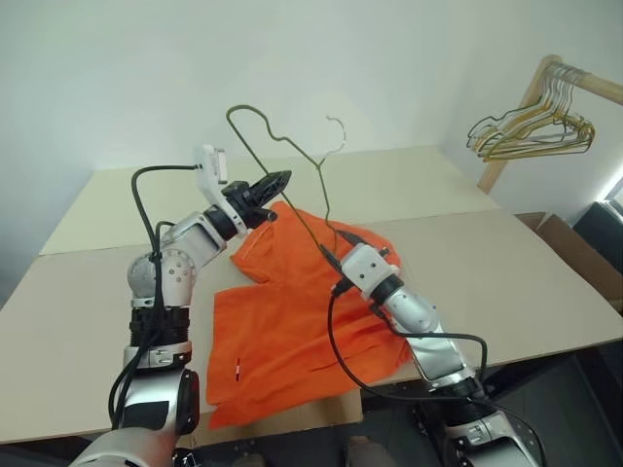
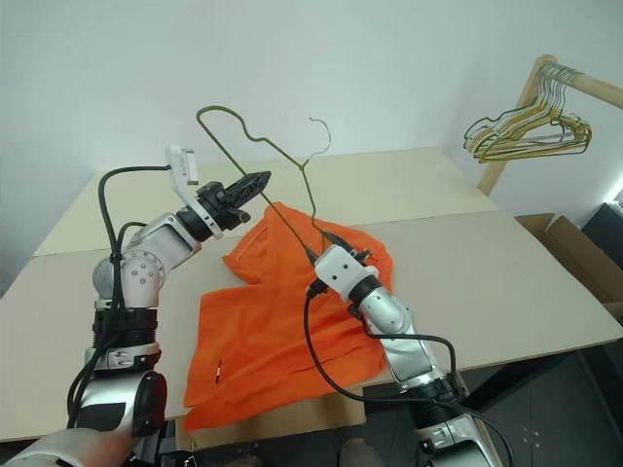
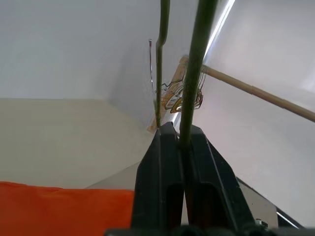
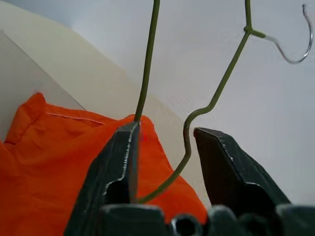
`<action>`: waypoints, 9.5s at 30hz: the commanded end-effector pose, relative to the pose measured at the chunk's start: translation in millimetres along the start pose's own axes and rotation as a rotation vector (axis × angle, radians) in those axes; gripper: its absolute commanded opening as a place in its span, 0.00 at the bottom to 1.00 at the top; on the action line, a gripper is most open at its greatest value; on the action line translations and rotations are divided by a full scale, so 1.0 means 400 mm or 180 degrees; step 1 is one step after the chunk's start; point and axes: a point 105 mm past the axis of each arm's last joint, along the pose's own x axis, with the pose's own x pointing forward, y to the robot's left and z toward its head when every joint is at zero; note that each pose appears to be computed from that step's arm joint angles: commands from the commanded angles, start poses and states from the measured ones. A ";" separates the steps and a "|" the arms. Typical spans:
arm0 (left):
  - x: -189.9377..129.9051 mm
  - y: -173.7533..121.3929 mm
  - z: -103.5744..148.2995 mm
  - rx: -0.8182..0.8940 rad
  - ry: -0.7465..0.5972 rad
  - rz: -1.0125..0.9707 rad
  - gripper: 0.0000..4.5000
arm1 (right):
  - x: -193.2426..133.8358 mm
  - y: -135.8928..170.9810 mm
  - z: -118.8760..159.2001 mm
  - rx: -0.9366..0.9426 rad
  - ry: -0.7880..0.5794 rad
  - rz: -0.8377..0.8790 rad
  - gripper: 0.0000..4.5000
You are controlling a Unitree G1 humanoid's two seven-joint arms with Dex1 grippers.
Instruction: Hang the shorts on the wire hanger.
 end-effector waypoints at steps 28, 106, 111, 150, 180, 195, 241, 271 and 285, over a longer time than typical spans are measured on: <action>-0.113 -0.191 0.120 0.0015 -0.0202 -0.2483 0.00 | -0.121 -0.051 0.132 0.3030 0.0041 0.2961 0.87; -0.250 -0.013 -0.201 0.2777 0.2385 -0.2052 0.99 | -0.699 -0.186 -0.147 0.4789 0.3536 0.1446 0.00; -0.254 -0.017 -0.205 0.2739 0.2373 -0.2045 0.99 | -0.676 -0.211 -0.168 0.4826 0.3400 0.1221 0.00; -0.277 0.012 -0.243 0.3006 0.2566 -0.1929 0.99 | -0.591 -0.138 -0.189 0.5522 0.2970 0.2012 0.00; -0.309 0.032 -0.261 0.3075 0.2672 -0.1693 0.99 | -0.413 -0.132 -0.252 0.5358 0.2721 0.2074 0.00; -0.309 0.038 -0.271 0.3103 0.2671 -0.1646 0.99 | -0.331 -0.167 -0.281 0.4776 0.1980 0.1771 0.00; 0.096 -0.025 0.026 0.3212 0.2819 -0.2106 0.59 | -0.178 -0.131 -0.138 0.1574 0.1619 0.2638 0.00; 0.048 0.008 -0.073 0.2937 0.3476 -0.2294 0.55 | -0.165 -0.118 -0.121 0.1087 0.1454 0.2672 0.00; 0.047 0.019 -0.081 0.2955 0.3485 -0.2201 0.01 | -0.159 -0.115 -0.124 0.0898 0.1373 0.2635 0.00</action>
